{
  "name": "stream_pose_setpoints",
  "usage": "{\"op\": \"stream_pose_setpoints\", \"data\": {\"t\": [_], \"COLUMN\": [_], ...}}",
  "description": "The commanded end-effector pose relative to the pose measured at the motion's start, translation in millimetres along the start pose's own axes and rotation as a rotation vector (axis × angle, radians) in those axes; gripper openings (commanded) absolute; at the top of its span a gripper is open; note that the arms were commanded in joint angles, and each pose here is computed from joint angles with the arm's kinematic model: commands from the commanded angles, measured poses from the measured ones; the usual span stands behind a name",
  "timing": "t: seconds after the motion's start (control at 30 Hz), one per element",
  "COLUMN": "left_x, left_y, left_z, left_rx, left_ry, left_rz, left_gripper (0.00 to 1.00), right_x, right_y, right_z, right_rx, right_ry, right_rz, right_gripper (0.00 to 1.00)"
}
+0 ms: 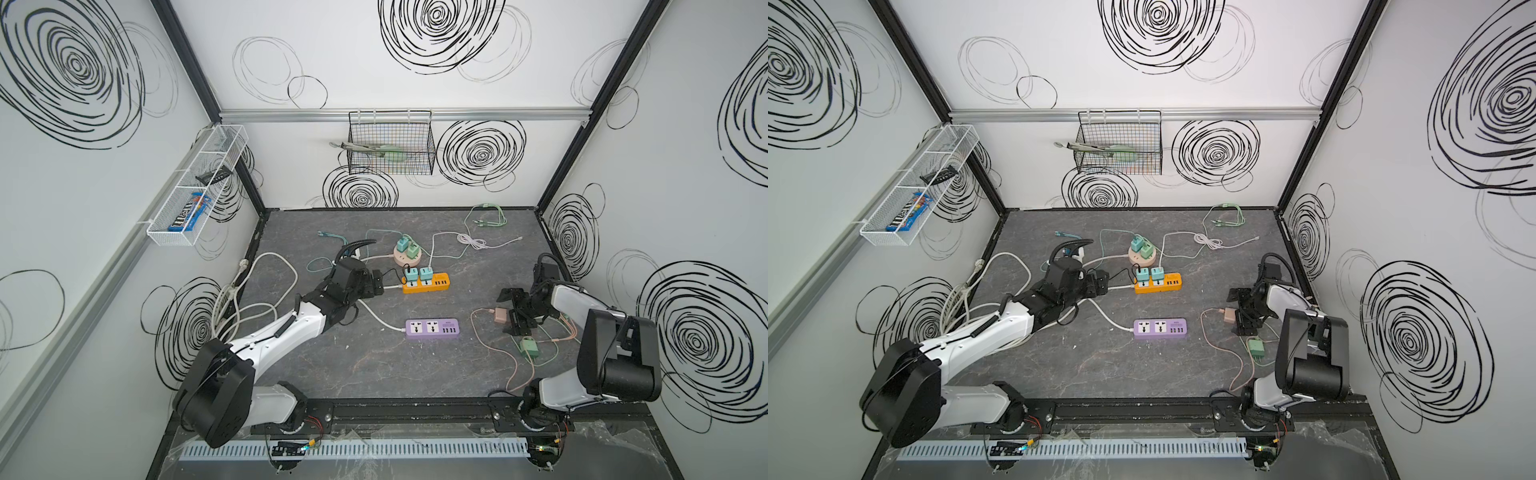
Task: Insert the plug
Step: 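Move the right gripper to the pink charger and grasp it, then lift the pink charger with the right gripper while the left gripper approaches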
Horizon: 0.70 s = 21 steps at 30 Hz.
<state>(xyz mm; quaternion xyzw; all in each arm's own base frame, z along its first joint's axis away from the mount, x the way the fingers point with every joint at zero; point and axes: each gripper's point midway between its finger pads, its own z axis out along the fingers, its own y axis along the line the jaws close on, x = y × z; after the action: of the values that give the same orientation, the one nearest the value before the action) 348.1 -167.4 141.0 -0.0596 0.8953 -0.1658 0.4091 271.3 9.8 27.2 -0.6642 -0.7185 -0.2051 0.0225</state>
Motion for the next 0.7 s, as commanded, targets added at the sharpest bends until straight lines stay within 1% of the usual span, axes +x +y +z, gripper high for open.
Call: {"op": "stream_pose_setpoints", "data": {"t": [0.0,0.13,0.2,0.23,0.3,0.37,0.5,0.63,0.67], "left_x": [-3,-3,-2,-2,-1,-1,0,3,6], "left_y": [4,6,7,7,9,9,3,-18,-26], "left_z": [3,6,6,6,6,6,4,1,0], "left_rx": [-0.008,-0.015,-0.018,-0.019,-0.023,-0.02,0.009,0.105,0.14], "left_ry": [-0.012,-0.004,-0.003,-0.002,-0.001,-0.005,-0.006,0.002,0.008], "left_rz": [0.007,0.012,0.013,0.014,0.015,0.02,0.036,0.083,0.097], "left_gripper": [0.96,0.96,0.96,0.96,0.96,0.96,0.96,0.96,0.96], "right_x": [-8,-11,-13,-14,-15,-14,-16,-16,-14], "right_y": [-4,-3,-6,-7,-10,-14,-16,-7,-6], "right_z": [0,6,10,12,15,18,14,2,-1], "right_rx": [0.025,0.027,0.05,0.064,0.081,0.09,0.084,0.022,0.006], "right_ry": [-0.019,-0.017,-0.015,-0.013,-0.008,0.002,-0.024,-0.059,-0.057], "right_rz": [0.075,0.093,0.099,0.099,0.098,0.099,0.097,0.074,0.075], "right_gripper": [0.91,0.81,0.81,0.79,0.71,0.61,0.49,0.35,0.33]}}
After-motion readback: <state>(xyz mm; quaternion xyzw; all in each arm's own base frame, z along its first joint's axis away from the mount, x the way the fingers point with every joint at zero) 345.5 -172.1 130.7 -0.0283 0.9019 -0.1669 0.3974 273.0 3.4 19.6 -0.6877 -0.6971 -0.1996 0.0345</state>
